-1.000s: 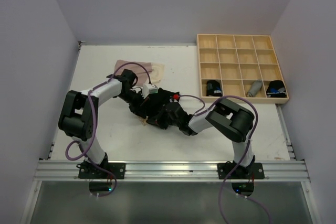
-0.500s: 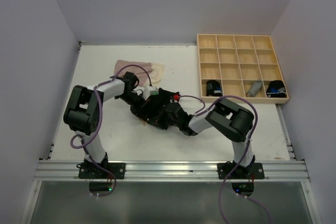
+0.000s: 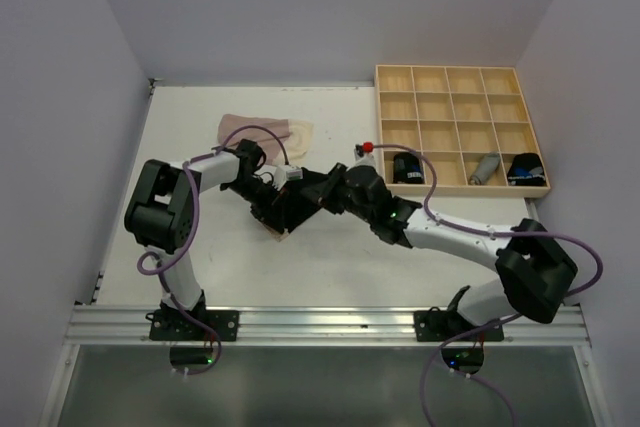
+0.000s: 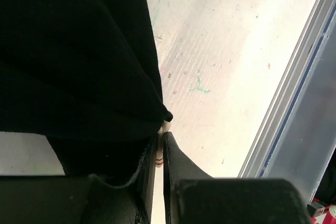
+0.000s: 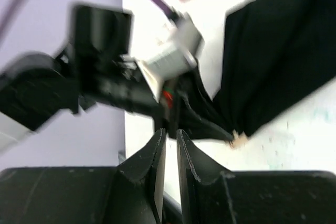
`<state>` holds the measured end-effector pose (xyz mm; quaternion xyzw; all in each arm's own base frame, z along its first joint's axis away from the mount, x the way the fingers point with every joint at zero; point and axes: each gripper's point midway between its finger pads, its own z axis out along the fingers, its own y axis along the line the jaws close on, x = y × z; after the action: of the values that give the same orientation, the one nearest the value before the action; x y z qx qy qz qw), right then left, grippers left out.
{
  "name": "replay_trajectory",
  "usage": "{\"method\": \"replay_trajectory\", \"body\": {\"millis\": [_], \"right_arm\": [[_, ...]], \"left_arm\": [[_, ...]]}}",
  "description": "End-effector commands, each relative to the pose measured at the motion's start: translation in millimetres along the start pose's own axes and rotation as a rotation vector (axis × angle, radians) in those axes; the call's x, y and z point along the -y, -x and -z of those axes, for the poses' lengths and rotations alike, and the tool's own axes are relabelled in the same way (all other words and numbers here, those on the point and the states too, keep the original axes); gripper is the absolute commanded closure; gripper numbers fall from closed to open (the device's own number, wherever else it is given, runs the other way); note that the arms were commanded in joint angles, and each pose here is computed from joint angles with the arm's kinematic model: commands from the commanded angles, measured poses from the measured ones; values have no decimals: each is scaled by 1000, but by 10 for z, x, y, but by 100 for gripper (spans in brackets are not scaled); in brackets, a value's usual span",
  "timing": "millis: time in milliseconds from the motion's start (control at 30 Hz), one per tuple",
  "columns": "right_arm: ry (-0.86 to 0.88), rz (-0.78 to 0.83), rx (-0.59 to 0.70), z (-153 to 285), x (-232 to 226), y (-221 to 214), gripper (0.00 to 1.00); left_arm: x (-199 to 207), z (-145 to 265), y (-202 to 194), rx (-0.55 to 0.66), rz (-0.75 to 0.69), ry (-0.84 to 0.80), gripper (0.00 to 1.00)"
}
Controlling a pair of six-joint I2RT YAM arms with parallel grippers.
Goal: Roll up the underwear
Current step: Fold the underwear
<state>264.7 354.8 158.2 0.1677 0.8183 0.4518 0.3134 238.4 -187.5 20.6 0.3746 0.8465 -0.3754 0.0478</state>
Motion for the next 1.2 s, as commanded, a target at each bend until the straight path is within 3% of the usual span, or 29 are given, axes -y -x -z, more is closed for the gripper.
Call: {"method": "replay_trajectory", "body": {"millis": [0, 367, 500, 1167], "right_arm": [[-175, 140, 90, 5, 289, 410, 80], [-236, 36, 44, -599, 739, 694, 66], [-210, -28, 20, -776, 780, 662, 56], [-196, -72, -6, -1186, 847, 612, 60]], "left_arm": [[-321, -123, -319, -120, -4, 120, 86], [-312, -75, -376, -137, -29, 135, 81], [-307, -83, -382, -139, -34, 131, 80], [-292, -91, -400, -143, -46, 116, 80]]}}
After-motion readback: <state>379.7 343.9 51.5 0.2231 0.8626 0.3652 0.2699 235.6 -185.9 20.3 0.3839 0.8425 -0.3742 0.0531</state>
